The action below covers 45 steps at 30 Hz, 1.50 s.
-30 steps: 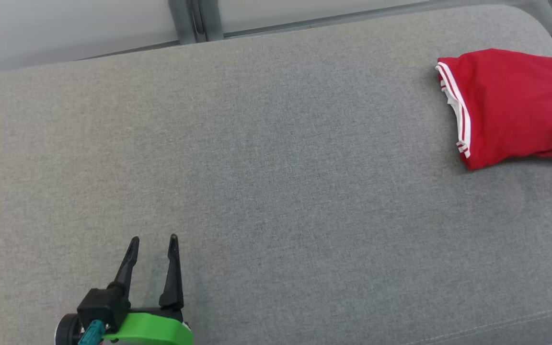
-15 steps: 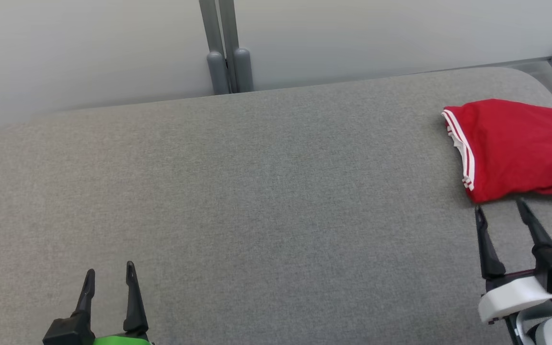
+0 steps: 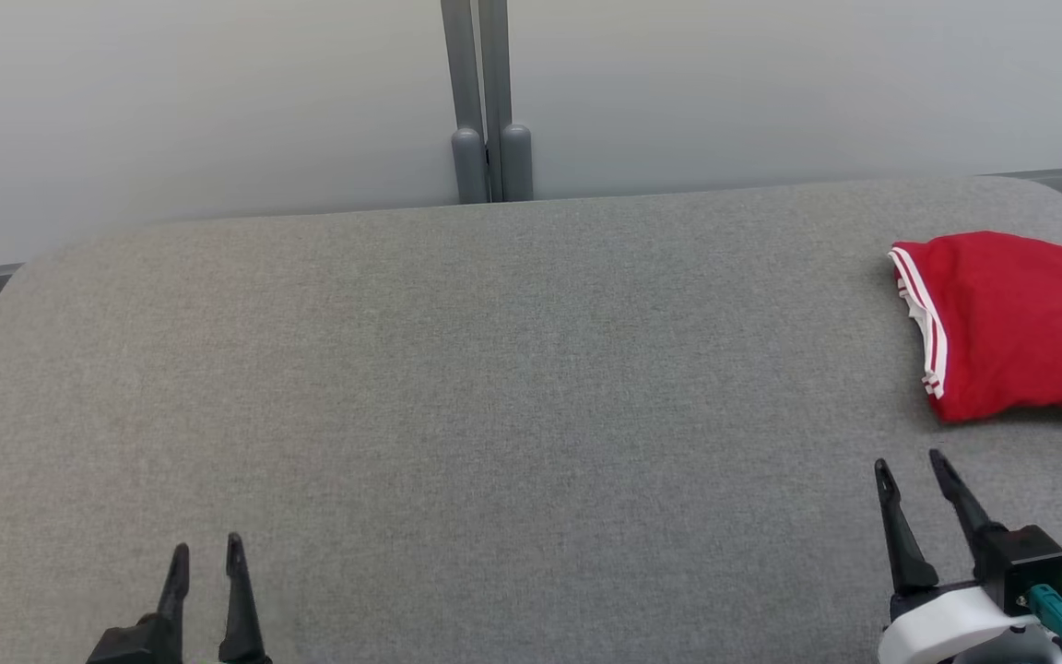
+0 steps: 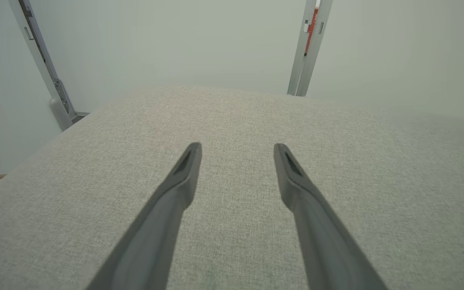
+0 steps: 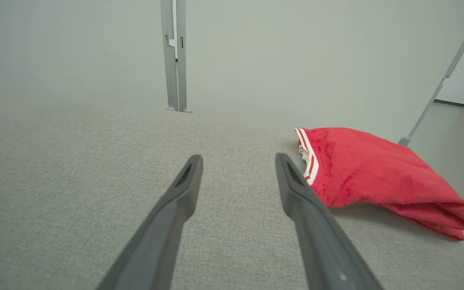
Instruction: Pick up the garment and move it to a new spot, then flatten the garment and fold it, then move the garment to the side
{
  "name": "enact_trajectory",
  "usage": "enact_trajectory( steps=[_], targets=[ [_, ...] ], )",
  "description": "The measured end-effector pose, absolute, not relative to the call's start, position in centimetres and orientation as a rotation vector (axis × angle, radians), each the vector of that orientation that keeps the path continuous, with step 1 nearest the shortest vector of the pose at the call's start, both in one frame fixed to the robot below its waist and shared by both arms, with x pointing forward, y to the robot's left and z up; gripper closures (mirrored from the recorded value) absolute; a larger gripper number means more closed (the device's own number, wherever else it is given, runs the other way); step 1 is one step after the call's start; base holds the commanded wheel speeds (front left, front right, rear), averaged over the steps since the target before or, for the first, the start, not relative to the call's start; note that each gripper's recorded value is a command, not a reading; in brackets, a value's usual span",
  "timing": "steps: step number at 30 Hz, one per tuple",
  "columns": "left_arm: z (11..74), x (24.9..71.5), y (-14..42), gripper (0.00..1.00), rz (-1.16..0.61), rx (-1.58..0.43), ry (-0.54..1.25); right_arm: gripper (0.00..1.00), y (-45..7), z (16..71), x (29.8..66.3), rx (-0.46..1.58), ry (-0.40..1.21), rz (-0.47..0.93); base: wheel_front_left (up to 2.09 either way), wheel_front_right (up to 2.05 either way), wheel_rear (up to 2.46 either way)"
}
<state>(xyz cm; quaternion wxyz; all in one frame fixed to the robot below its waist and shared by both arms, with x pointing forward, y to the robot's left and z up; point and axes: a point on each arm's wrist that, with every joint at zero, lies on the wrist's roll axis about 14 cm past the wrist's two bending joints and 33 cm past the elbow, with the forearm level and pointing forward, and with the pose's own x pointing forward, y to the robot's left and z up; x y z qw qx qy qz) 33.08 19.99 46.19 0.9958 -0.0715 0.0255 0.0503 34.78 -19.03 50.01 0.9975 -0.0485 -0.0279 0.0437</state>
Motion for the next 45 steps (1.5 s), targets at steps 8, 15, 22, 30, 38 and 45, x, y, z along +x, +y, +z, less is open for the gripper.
enact_trajectory(
  steps=[8,15,22,30,38,45],
  targets=[
    [44.3,32.4,20.3,1.00,0.131,-0.227,0.126,1.00,-19.4,48.2,34.5,0.013,0.016,0.055,0.00,0.00,0.00],
    [44.1,32.6,20.5,1.00,0.151,-0.358,0.138,1.00,-19.8,48.1,34.6,0.162,0.028,0.019,0.00,0.00,0.00],
    [44.4,33.2,20.6,1.00,0.162,-0.478,0.136,1.00,-20.1,48.3,35.1,0.299,0.027,-0.007,0.00,0.00,0.00],
    [44.7,33.8,20.7,1.00,0.174,-0.603,0.132,1.00,-20.4,48.3,35.5,0.442,0.033,-0.031,0.00,0.00,0.00],
    [45.0,34.4,20.7,1.00,0.178,-0.722,0.129,1.00,-20.5,48.3,35.8,0.574,0.040,-0.048,0.00,0.00,0.00],
    [45.4,34.9,20.7,1.00,0.174,-0.821,0.121,1.00,-20.6,48.4,36.1,0.683,0.039,-0.057,0.00,0.00,0.00]
  ],
)
